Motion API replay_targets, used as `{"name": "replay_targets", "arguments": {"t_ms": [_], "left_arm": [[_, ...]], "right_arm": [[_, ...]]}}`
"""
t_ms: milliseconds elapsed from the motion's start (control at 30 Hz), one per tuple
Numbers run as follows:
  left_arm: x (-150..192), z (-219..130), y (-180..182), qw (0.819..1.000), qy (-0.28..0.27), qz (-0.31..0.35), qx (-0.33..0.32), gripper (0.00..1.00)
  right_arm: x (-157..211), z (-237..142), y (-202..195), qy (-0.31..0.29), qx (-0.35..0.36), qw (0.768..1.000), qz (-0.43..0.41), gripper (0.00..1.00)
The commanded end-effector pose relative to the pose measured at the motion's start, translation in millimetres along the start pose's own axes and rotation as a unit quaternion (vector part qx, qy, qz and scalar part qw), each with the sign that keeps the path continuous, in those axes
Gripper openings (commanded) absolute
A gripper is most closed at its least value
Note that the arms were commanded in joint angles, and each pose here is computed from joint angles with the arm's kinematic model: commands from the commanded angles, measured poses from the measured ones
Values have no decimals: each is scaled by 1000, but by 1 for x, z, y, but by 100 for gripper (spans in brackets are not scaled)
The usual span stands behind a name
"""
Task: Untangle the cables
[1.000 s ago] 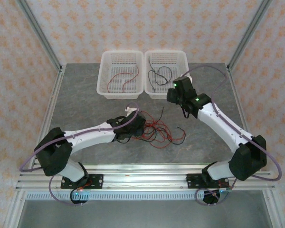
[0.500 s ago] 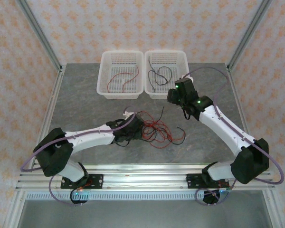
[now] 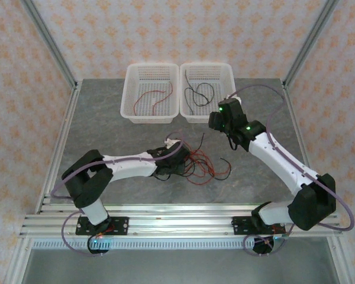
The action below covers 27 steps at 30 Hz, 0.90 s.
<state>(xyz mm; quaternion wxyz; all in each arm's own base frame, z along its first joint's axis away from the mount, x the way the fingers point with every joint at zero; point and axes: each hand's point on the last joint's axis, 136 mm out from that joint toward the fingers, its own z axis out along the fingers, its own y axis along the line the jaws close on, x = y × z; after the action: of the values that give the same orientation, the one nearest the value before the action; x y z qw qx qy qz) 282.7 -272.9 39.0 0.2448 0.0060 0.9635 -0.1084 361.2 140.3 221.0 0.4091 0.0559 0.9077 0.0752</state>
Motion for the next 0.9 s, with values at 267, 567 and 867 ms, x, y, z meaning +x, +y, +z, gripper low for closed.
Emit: {"name": "replay_targets", "arguments": {"t_ms": [267,567,867], "left_arm": [[-18,11,-6,999,-33,5,3,25],[-39,-4,-7,998,-68,5,4,0],[-83,-77,-35,991,-122,25,56,0]], "right_arm": [[-3,-9,-2,-10,1,1000,7,66],[8,-11,2,6,-21,1000,17,66],[89,1,53,103,-204,968,102,64]]}}
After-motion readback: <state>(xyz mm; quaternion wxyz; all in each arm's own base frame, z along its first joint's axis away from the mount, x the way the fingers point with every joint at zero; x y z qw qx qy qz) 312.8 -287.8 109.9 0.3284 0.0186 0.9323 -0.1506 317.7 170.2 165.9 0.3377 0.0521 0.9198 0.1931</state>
